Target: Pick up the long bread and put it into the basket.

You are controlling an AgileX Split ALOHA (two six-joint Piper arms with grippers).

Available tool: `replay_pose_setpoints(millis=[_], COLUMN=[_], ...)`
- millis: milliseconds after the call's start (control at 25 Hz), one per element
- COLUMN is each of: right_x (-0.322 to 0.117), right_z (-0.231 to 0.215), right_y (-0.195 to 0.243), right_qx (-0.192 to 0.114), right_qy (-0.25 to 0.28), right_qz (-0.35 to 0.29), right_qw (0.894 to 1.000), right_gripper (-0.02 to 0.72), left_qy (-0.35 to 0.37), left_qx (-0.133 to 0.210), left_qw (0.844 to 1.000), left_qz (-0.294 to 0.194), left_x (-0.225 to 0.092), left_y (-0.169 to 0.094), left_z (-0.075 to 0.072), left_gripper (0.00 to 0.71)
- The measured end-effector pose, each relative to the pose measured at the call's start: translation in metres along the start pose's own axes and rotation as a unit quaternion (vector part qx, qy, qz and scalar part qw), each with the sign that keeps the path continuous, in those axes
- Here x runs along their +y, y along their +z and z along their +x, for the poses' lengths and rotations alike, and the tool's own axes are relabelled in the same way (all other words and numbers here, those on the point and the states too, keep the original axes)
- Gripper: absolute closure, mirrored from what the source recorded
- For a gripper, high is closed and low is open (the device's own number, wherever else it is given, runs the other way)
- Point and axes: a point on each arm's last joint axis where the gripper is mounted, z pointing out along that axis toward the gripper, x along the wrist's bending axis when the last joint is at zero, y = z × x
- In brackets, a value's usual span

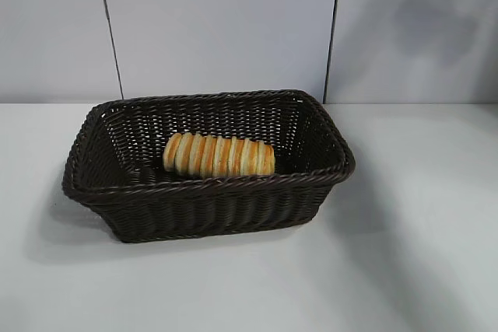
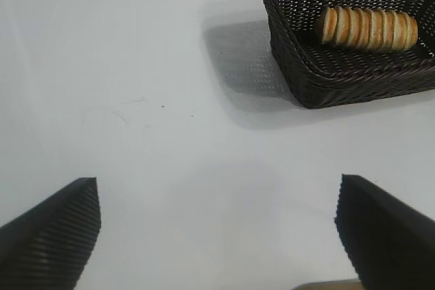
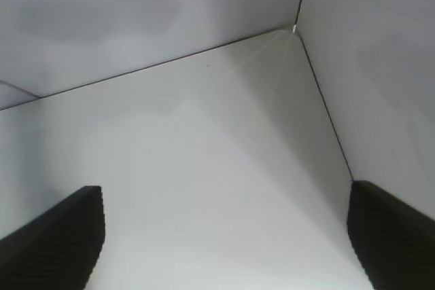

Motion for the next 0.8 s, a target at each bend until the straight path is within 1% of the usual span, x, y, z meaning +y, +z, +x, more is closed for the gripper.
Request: replay_pose_setpoints(millis=[160, 320, 440, 520, 640, 760, 800], right_x=[-0.029, -0.067, -0.106, -0.132, -0.169, -0.195, -0.200], right_z=[0.023, 0.041, 0.044, 0.042, 0.035, 0.028, 0.026], right_y=[-0.058, -0.112, -0.137, -0.149, -0.161, -0.160, -0.155], right_qx=[0.017, 0.038, 0.046, 0.036, 0.004, -0.030, -0.038], right_qy=[-0.028, -0.053, -0.063, -0.066, -0.069, -0.064, -0.059], right_qz=[-0.048, -0.121, -0.137, -0.147, -0.181, -0.202, -0.197], right_qw=[0.998, 0.991, 0.987, 0.986, 0.981, 0.977, 0.978], right_gripper=[0.008, 0.008, 0.008, 0.008, 0.008, 0.008, 0.008], left_qy=[0.000, 0.000, 0.000, 0.000, 0.000, 0.000, 0.000], left_qx=[0.000, 0.000, 0.000, 0.000, 0.000, 0.000, 0.000], left_qw=[1.000, 1.000, 1.000, 1.000, 1.000, 1.000, 1.000], left_qz=[0.000, 0.000, 0.000, 0.000, 0.000, 0.000, 0.000], left_x=[0.000, 0.000, 0.000, 0.000, 0.000, 0.000, 0.000], left_y=[0.000, 0.000, 0.000, 0.000, 0.000, 0.000, 0.000], left_z=[0.000, 0.000, 0.000, 0.000, 0.000, 0.000, 0.000], left_gripper=[0.031, 0.031, 0.031, 0.031, 0.031, 0.031, 0.031])
